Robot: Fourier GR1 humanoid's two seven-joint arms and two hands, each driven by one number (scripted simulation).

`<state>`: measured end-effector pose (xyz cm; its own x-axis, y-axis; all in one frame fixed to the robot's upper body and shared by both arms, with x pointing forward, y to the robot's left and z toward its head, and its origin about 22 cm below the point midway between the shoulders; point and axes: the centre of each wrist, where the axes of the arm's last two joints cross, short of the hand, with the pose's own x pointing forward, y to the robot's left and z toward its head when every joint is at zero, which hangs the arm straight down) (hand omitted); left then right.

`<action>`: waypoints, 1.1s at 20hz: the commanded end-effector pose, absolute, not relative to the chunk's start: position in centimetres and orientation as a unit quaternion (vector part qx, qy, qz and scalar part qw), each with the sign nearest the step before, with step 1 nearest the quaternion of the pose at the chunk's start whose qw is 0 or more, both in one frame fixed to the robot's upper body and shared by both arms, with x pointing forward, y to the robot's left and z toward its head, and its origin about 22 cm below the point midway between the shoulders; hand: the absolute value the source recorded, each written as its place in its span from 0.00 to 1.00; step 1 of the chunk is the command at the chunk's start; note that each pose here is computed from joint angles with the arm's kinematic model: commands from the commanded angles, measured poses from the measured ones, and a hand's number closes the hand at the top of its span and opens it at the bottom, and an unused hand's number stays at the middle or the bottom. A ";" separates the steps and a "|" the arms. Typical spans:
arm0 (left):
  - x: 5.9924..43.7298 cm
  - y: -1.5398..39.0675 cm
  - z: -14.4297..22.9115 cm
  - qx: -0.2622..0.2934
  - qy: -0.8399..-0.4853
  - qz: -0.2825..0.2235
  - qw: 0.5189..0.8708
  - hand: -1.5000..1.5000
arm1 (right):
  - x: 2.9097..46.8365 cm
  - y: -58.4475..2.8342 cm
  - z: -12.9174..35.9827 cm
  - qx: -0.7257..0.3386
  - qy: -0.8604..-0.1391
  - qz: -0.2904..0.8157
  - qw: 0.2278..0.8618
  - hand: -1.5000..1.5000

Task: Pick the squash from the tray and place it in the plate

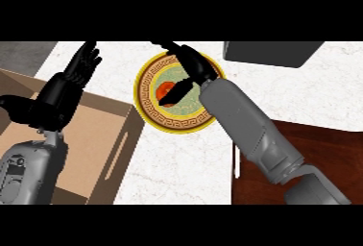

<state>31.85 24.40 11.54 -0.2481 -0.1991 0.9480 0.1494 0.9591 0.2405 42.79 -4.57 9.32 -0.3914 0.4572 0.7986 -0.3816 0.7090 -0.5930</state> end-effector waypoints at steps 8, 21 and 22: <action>31.9 26.0 11.8 0.036 -0.774 -0.120 0.621 0.50 | 44.9 -7.7 10.8 0.071 -0.761 0.247 0.596 0.00; 31.4 26.3 12.6 0.045 -0.775 -0.127 0.618 0.50 | 46.6 -21.0 10.4 0.071 -0.777 0.213 0.588 0.00; 30.9 26.4 11.0 0.044 -0.771 -0.123 0.623 0.50 | 46.8 -22.6 11.2 0.073 -0.776 0.216 0.589 0.00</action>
